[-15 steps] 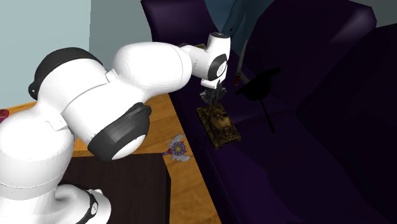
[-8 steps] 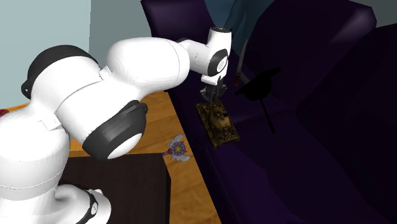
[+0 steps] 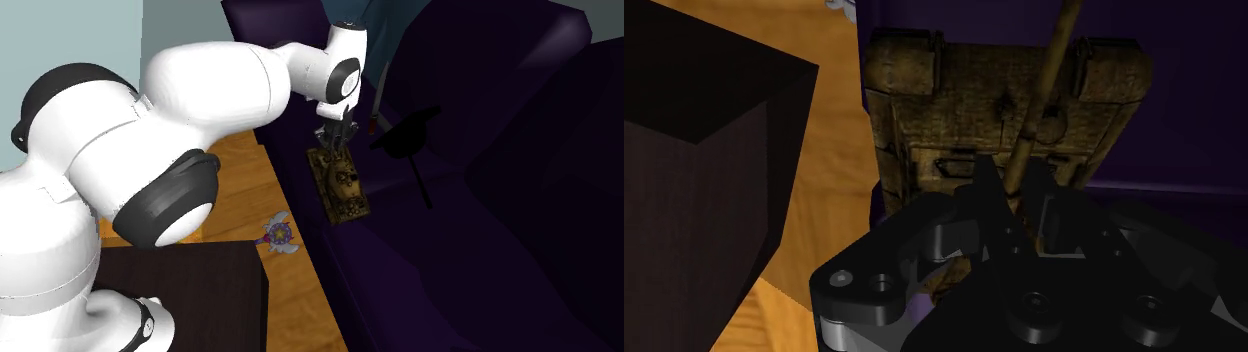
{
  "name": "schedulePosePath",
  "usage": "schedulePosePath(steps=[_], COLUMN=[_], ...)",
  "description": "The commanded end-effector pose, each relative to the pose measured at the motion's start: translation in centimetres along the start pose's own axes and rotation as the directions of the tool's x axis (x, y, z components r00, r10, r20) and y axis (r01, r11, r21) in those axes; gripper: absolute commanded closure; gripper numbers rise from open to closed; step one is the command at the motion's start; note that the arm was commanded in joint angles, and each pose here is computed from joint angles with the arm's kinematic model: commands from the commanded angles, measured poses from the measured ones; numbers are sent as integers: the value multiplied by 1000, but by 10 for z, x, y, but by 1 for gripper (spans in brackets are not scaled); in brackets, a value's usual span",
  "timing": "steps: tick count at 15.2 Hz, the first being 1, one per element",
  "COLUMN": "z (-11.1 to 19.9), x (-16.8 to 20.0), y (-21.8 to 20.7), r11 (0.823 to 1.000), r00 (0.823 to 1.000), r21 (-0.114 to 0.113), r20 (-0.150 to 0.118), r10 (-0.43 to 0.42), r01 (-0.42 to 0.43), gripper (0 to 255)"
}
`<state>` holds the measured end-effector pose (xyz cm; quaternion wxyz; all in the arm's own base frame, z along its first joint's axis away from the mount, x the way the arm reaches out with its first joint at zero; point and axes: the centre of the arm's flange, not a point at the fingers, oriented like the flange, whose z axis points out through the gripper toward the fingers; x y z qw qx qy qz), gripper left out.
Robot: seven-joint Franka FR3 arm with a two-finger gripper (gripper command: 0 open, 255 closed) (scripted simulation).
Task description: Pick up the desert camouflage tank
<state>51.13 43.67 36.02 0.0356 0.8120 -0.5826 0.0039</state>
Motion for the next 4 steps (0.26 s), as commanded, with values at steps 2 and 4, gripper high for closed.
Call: schedulePosePath(steps=[2, 4], z=[-16, -17], x=[0, 0], y=[1, 1], r11=[1000, 1000], r00=[1000, 1000], r21=[2, 2], r20=[0, 0], r10=[0, 0], r01=[0, 0], gripper=[255, 255])
